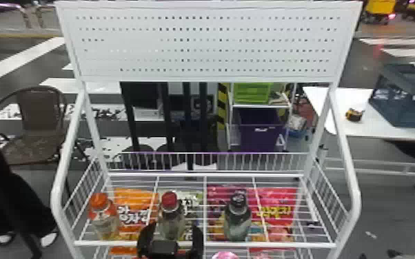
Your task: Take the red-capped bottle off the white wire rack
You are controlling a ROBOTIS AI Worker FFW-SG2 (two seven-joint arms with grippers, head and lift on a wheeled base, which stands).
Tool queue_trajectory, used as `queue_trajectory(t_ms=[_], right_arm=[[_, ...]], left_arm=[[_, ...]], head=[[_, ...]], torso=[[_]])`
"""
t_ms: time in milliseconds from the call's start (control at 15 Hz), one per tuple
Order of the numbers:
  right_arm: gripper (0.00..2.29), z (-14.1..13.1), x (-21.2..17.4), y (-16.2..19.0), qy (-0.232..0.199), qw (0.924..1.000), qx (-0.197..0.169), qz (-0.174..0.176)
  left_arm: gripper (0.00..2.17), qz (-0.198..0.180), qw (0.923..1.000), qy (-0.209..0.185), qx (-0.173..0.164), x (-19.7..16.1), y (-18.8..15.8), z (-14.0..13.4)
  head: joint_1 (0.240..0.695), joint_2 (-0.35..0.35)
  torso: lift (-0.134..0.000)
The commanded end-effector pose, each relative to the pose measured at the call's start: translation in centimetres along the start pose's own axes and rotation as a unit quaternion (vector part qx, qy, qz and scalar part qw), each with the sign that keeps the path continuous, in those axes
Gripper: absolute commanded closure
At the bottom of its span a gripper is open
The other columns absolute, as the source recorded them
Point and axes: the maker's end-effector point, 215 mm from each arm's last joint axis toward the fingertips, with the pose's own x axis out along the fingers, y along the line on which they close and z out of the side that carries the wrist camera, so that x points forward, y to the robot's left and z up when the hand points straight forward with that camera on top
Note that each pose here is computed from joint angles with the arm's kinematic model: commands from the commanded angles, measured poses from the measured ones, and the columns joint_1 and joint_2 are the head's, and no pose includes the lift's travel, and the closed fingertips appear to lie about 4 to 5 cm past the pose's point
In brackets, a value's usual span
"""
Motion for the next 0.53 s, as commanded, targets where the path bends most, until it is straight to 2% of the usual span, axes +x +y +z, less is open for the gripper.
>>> queue_trajectory(t_ms=[0,200,267,333,400,467], right_arm=[[1.43,0.1,-0.2,-0.1,-0.002,1.0,-0.001,-0.001],[1.43,0.7,-0.5,-0.1,-0.01,0.9999,-0.005,-0.001],[1.43,0.9,-0.7,-0.3,-0.013,0.9999,-0.006,-0.003],[1.43,1.2,-0.9,-0.5,-0.017,0.9998,-0.007,-0.004],[1.43,1.2,-1.0,-0.7,-0.017,0.9998,-0.005,-0.007],[1.43,1.0,-1.1,-0.9,-0.016,0.9998,-0.005,-0.008]], left_arm=[[0.09,0.005,1.0,0.004,0.006,1.1,0.4,-0.4],[0.09,0.01,0.9997,0.012,0.017,2.8,0.7,-1.1],[0.21,0.012,0.9996,0.013,0.021,3.3,0.9,-1.4],[0.47,0.014,0.9996,0.013,0.02,3.5,1.1,-1.3],[1.13,0.014,0.9998,0.003,0.016,3.2,1.3,-0.7],[1.95,0.019,0.9998,-0.01,0.003,2.5,1.4,0.0]], head=[[0.499,0.0],[0.499,0.0],[0.499,0.0],[0.499,0.0],[0.499,0.0],[0.499,0.0]], torso=[[0.0],[0.0],[0.0],[0.0],[0.0],[0.0]])
